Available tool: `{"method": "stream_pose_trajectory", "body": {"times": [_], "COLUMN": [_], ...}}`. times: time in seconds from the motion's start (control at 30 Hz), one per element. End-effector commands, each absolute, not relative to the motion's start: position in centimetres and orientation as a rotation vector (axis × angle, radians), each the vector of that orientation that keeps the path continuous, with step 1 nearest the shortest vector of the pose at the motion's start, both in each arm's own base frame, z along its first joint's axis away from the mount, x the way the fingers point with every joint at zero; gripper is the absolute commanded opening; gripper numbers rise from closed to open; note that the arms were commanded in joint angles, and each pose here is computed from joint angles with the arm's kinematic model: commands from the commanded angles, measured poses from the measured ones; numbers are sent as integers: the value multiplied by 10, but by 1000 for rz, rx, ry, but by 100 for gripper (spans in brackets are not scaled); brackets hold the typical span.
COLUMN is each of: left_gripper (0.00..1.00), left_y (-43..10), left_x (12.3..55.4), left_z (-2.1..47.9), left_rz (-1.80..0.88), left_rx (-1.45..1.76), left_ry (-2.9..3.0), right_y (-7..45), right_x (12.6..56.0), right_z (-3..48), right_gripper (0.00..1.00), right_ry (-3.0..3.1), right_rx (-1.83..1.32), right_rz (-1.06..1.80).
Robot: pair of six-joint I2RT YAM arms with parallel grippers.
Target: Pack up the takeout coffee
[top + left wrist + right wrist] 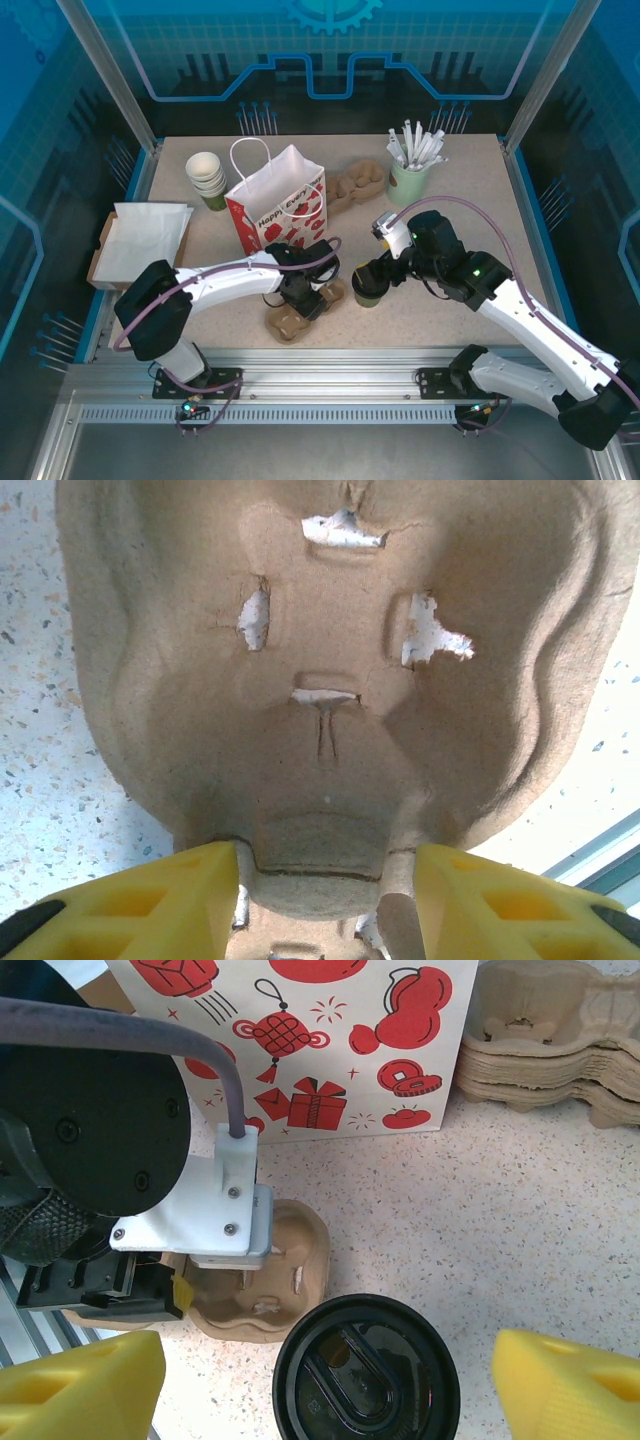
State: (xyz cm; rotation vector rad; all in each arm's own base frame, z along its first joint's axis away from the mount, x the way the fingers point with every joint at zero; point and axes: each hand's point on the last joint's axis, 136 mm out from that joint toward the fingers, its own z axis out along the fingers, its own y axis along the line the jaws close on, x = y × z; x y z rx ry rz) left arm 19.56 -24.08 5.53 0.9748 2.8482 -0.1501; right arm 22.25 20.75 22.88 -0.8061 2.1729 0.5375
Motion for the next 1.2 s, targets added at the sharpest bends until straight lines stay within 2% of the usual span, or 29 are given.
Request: {"method": "stream_pose_trajectory", "body": {"times": [0.0,0.57,0.93,1.17], "left_gripper": [49,49,38,36], "left_y": [-239,-238,-236,-231], "left_x": [196,194,194,193], "left_z": [56,48,52,75], "left_rz": [-100,-70,-74,-102], "left_rx": [980,1010,1003,1009], "left_ry": [2866,2899,2884,2822], "right_y": [206,206,205,204], "right_x": [218,218,218,219], "right_z": [225,224,225,232], "right_gripper": [86,86,86,86], "right_ry": [2184,2184,2185,2169], "right_rx": [-812,-814,-811,-793], "right_rz": [543,546,545,544]}}
